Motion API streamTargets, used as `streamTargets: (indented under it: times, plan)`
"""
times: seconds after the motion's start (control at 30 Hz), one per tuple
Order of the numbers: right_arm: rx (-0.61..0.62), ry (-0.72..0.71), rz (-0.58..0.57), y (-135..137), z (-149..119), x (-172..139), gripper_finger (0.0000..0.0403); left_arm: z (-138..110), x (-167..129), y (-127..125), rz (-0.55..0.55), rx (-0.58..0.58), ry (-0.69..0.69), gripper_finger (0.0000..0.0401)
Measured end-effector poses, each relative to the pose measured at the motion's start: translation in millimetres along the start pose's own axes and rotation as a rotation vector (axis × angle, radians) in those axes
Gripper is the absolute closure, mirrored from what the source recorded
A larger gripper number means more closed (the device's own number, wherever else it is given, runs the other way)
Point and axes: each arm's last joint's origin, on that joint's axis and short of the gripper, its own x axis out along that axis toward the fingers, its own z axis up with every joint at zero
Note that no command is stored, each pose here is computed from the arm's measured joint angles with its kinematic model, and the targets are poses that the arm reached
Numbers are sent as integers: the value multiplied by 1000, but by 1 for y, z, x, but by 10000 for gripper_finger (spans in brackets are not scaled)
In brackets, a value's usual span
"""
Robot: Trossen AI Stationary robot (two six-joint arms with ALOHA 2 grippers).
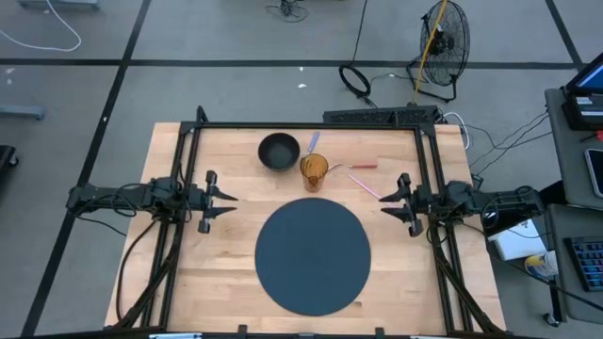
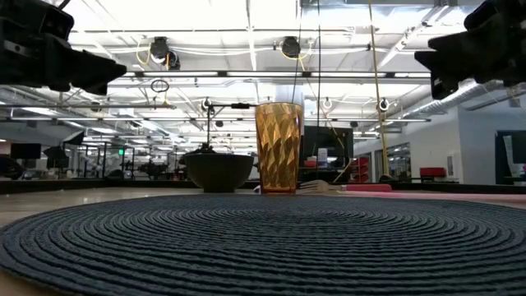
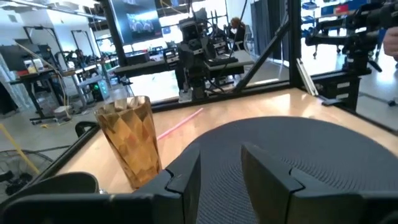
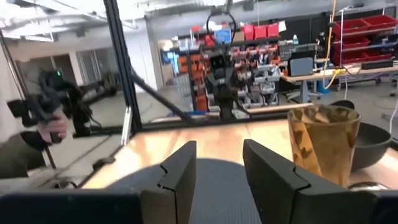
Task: Pick & Place Utensil
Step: Put the black bowl on the left of the blue mat
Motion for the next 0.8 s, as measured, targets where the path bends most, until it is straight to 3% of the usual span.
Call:
streamTargets:
  times: [0.27, 0.53, 0.67, 0.8]
  plan:
    - [-5, 63, -15, -1, -6, 3, 273, 8, 0, 1, -4, -128, -80, 279]
    - [-4, 71, -138, -5, -7, 10, 273, 8, 0, 1, -15, -133, -82, 279]
    - [2, 32, -132, -4, -3, 13, 273, 12, -1, 4, 88, -88, -123, 279]
    - [26, 11, -129, -4, -2, 15, 273, 15, -2, 6, 156, -114, -149, 279]
